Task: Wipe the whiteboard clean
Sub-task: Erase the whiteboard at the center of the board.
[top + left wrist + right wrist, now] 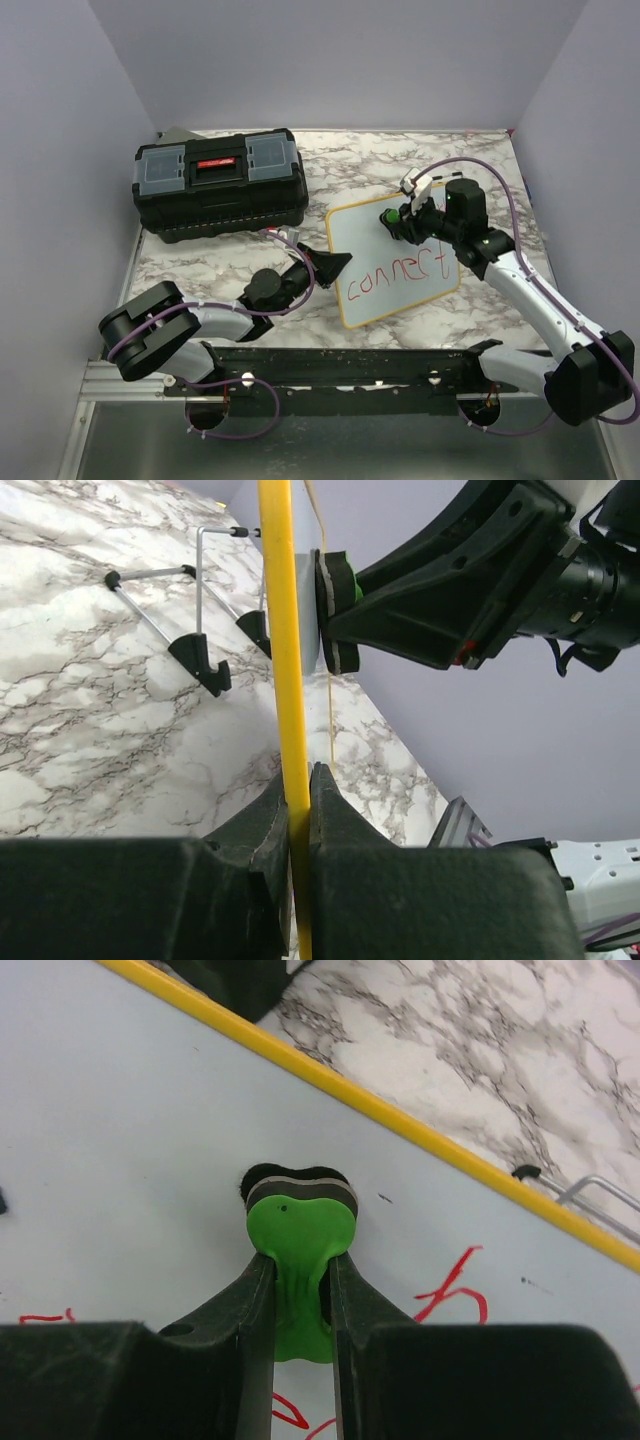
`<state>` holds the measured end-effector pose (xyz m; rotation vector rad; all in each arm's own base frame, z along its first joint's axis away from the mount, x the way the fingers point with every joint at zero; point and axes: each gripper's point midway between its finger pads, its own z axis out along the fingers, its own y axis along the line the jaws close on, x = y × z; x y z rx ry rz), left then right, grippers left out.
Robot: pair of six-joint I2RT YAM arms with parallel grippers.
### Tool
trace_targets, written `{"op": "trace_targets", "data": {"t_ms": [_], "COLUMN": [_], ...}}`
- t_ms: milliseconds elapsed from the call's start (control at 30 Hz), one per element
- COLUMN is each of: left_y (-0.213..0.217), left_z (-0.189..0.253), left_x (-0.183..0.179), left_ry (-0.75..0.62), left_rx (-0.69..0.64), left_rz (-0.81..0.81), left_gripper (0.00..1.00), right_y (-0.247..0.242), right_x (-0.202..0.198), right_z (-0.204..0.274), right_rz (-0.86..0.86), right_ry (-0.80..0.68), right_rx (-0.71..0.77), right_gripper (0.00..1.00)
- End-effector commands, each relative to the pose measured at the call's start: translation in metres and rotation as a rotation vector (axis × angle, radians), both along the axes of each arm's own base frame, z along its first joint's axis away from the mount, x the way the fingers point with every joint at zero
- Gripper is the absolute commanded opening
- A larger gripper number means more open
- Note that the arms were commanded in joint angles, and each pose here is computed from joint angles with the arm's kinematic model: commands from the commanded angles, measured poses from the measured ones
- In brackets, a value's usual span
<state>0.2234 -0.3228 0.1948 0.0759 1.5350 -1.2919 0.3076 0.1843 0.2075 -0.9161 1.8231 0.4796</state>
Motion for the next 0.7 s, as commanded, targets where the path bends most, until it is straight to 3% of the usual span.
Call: {"op": "trace_targets", "data": {"t_ms": [0,67,233,300,367,500,667], "left_y": [-0.009,-0.008,-0.01,-0.01,-0.011,-0.011,-0.01], "left_z": [0.007,0.007,0.008,0.008,0.007,0.007,0.008], "left_x": [-0.013,-0.013,-0.012,-0.012,-0.012,-0.012,-0.012], "left_ry": [-0.063,-0.064,-0.065,-0.064,-0.06,-0.056,-0.057], "left_rx": [0.032,0.034,0.032,0.032,0.031,0.027,0.036], "left_rz": [-0.07,-0.068,-0.07,-0.072,-0.074,-0.075,-0.071], "left_gripper": [0.0,0.0,0.0,0.0,0.0,0.0,0.0], "right_y": [-0.03,-0.031,-0.001,0.006,0.005,-0.024,-0.042], "right_x": [0.024,0.021,-0.028,-0.037,-0.025,0.031,0.051], "right_z": [-0.017,-0.022,-0.041,-0.044,-0.039,-0.015,-0.007], "right_rz": [-0.201,-0.179,0.146,0.19,0.133,-0.232,-0.357], "right_ry": [-0.032,-0.03,0.043,0.059,0.031,-0.074,-0.122], "right_rx": [-0.078,-0.105,-0.082,-0.053,-0.03,0.015,-0.013], "right_gripper": [0.01,0.01,0.01,0.01,0.01,0.01,0.01]}}
